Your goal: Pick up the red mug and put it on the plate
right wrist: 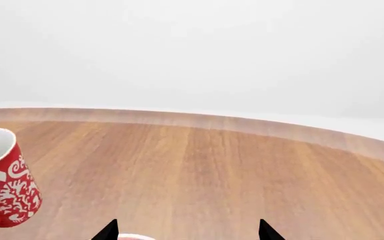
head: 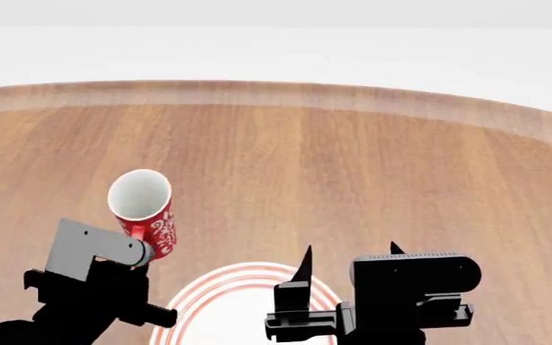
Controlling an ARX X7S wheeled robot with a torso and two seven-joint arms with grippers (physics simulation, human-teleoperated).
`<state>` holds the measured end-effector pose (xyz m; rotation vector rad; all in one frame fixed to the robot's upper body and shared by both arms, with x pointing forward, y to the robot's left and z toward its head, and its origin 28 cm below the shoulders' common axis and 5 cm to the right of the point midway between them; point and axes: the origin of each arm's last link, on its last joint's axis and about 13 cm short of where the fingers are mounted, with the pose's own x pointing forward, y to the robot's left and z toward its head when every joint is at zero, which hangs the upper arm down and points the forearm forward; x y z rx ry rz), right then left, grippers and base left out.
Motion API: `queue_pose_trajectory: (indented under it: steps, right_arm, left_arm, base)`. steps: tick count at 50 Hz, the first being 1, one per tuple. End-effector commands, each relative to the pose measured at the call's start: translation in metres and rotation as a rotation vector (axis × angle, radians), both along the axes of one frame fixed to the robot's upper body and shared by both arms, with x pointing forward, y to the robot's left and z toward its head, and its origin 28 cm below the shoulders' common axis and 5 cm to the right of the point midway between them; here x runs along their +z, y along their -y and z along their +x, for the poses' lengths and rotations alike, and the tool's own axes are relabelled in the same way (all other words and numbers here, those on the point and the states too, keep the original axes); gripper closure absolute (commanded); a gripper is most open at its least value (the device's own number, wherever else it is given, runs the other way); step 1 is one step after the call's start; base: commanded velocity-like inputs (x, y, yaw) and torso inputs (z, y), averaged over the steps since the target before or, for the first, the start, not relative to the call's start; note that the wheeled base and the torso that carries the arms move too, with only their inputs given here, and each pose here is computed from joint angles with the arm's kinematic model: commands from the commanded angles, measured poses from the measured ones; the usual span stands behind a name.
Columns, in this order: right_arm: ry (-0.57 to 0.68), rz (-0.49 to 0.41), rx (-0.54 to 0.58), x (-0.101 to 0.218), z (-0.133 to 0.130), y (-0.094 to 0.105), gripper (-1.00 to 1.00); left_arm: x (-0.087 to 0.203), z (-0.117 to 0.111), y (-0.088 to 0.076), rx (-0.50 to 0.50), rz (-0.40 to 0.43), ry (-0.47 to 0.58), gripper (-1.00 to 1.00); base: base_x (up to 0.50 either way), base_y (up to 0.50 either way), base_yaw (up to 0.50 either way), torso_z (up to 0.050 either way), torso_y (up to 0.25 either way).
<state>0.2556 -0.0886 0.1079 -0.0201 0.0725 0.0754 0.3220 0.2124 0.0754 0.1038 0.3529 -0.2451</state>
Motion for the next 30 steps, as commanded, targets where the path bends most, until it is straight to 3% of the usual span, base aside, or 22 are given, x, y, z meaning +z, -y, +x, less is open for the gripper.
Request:
queue_pose_trajectory:
  steps: [1, 30]
  right_arm:
    - [0.001, 0.003, -0.002, 0.002, 0.0, 0.001, -1.0]
    - [0.004, 0.006, -0.005, 0.002, -0.001, 0.001, -1.0]
  left_arm:
    - [-0.002, -0.011, 0.02, -0.153, -0.014, -0.021, 1.0]
    - [-0.016, -0.039, 0.042, -0.39, -0.011, -0.109, 1.0]
  base:
    - [0.0, 0.0, 0.0, 0.0, 0.0]
    - [0.0, 0.0, 0.0, 0.0, 0.0]
